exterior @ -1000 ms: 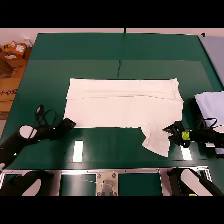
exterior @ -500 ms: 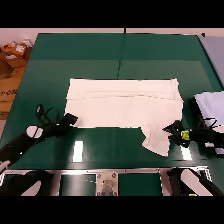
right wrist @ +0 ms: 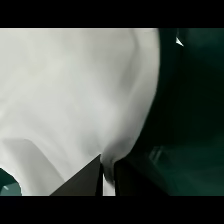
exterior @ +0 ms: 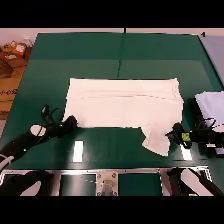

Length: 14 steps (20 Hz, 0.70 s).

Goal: Fold the shirts.

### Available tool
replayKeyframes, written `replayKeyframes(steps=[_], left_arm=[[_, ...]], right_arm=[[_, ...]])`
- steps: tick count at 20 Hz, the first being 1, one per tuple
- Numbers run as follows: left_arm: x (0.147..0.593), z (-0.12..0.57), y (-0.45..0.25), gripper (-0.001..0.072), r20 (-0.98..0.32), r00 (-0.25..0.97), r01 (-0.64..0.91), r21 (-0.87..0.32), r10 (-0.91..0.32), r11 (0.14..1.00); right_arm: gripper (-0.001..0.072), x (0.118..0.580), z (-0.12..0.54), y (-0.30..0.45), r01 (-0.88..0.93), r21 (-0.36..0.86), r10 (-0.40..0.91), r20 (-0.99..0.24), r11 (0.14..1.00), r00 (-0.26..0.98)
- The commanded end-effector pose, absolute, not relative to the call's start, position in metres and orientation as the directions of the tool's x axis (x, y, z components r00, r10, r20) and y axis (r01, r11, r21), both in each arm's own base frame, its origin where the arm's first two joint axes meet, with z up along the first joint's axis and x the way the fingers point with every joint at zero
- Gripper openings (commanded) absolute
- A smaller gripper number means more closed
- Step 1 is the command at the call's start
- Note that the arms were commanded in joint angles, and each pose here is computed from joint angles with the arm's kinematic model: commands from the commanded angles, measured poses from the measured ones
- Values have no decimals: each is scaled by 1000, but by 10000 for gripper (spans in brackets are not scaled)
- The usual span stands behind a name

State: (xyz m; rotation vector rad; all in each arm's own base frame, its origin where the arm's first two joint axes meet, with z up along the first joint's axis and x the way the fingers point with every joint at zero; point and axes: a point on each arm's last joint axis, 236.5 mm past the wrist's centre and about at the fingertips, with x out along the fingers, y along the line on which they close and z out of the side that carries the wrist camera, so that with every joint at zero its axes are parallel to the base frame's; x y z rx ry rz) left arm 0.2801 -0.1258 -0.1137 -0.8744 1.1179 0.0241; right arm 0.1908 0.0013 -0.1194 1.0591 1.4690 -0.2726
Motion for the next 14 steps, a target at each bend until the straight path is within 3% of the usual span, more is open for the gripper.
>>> replayKeyframes(steps=[1,2,3,6,9,12,14], left_arm=[[287,-107,-121,19,-785,473,-364,-587,-399,724],[290,-104,-122,19,-784,475,-341,-583,-400,737],[293,-100,-122,19,-783,474,-321,-579,-402,750],[292,-95,-125,19,-797,446,-255,-549,-407,796],[280,-87,-128,19,-846,339,-126,-475,-412,871],[267,-72,-110,19,-921,212,-17,-339,-328,941],[271,-60,-103,19,-936,197,27,-291,-290,956]], right_arm=[[123,176,-106,9,711,393,490,-868,583,79],[94,177,-100,10,705,397,500,-863,588,70],[20,176,-96,11,700,400,509,-858,591,61],[20,173,-95,11,691,394,510,-859,606,43],[20,172,-91,8,690,385,500,-865,613,39],[20,184,-71,2,671,402,481,-874,623,77],[20,196,-48,-5,644,420,460,-880,639,119]])
